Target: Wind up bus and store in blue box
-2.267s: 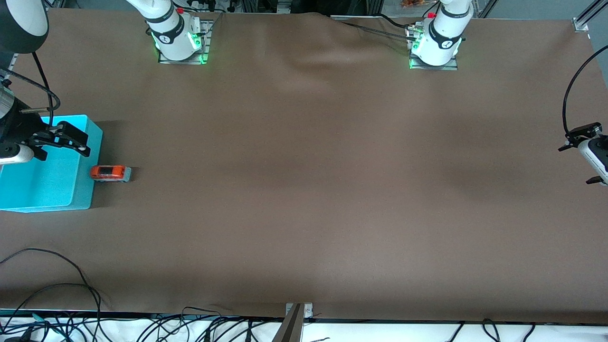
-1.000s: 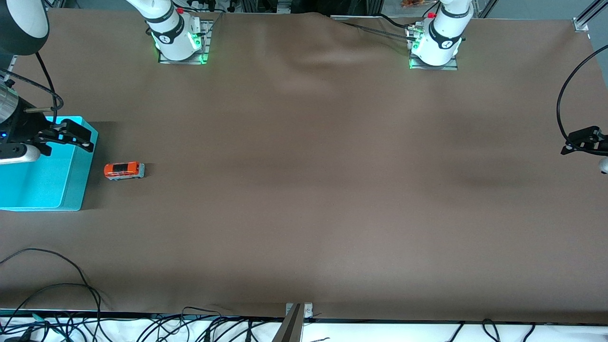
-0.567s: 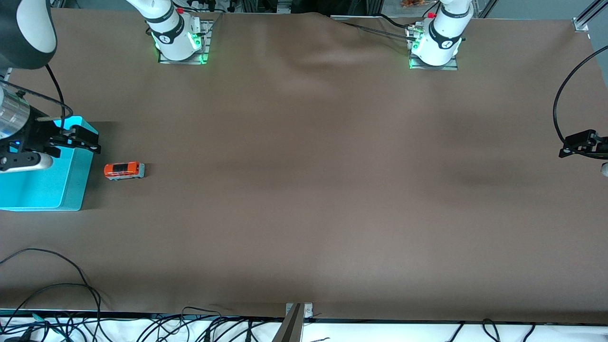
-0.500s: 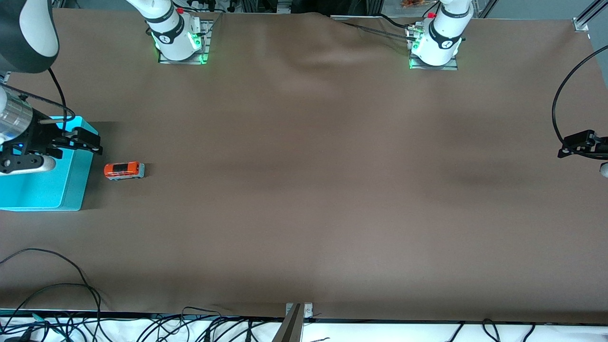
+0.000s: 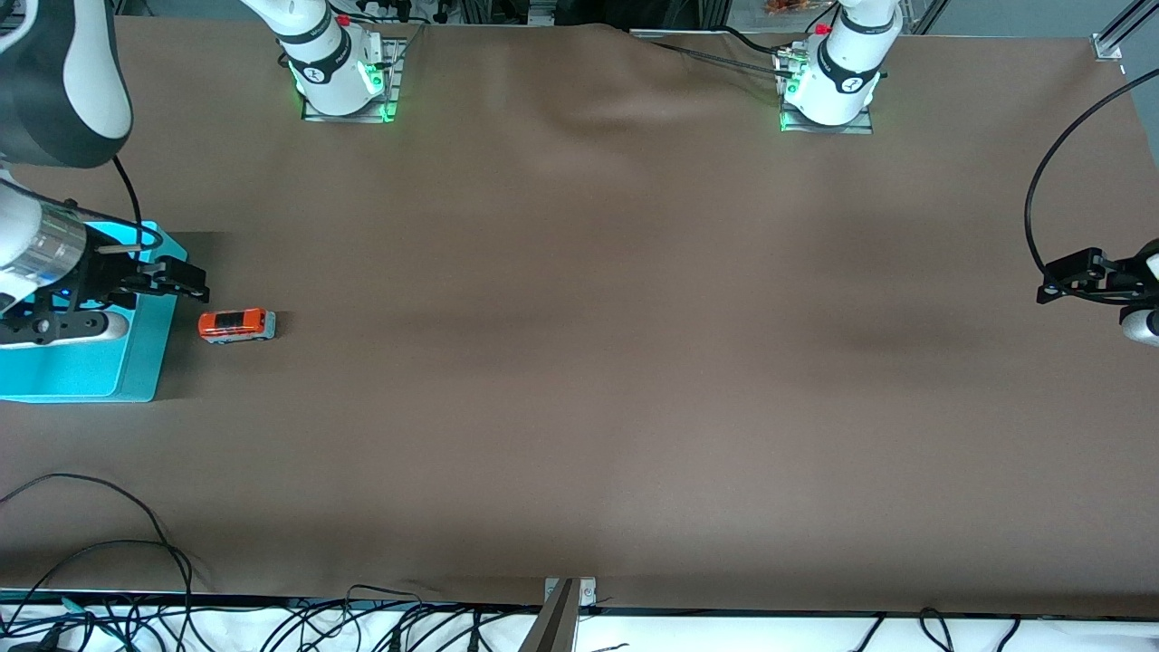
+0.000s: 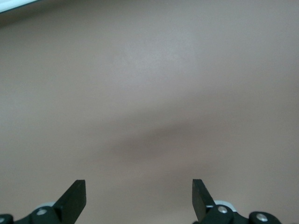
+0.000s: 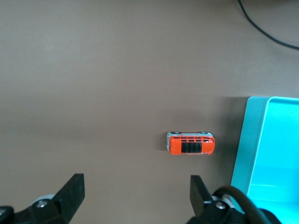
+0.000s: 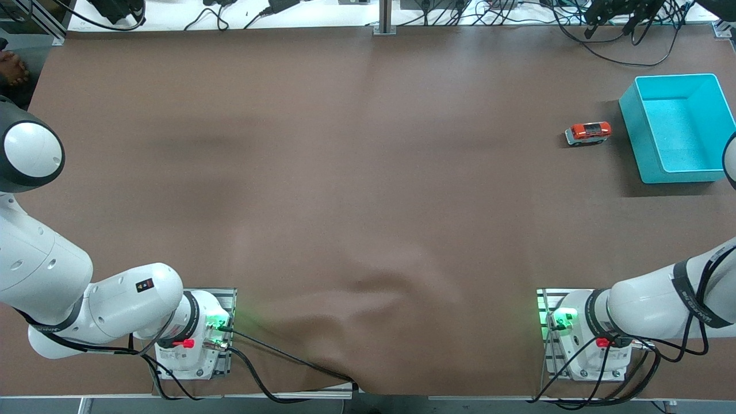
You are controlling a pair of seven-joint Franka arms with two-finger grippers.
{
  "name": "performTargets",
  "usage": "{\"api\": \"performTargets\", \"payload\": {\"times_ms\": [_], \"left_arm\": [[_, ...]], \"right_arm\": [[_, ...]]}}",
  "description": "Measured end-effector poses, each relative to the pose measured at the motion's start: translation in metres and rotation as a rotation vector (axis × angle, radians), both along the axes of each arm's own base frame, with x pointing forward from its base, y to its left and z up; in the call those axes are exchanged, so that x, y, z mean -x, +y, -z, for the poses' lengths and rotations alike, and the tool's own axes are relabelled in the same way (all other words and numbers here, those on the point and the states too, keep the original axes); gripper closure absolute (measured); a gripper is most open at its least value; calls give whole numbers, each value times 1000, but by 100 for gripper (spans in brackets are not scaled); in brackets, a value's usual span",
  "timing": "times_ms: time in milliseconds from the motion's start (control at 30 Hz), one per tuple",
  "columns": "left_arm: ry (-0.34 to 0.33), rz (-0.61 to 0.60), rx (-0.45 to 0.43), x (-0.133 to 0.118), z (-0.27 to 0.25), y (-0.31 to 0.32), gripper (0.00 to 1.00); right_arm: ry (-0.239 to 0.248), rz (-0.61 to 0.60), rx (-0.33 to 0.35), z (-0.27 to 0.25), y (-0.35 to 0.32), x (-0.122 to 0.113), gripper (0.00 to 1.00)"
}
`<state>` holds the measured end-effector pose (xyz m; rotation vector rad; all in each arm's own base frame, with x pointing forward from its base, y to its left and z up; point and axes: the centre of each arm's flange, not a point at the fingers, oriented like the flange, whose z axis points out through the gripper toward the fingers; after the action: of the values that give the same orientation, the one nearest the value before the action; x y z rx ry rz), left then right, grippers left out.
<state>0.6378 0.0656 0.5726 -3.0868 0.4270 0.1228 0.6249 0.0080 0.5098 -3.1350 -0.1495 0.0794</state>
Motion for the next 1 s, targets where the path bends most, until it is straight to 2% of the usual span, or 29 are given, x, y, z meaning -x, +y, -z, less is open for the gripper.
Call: {"api": "performTargets", "payload": {"times_ms": [333,700,833,1000], "left_arm": [[-8,-26,-22,10,-20,-36,0],[-2,-44,-98,39,-37,-68,0],[5,-41,-112,53,-39,-76,0],[9,-47,-58,73,-42,-82,0]], "right_arm": [[28,50,2,92,-16,17,0],[9,96,2,151,-36,42,0],[-20,126,3,179,-52,55,0],[-68,198,6,216,-69,76,0]]}}
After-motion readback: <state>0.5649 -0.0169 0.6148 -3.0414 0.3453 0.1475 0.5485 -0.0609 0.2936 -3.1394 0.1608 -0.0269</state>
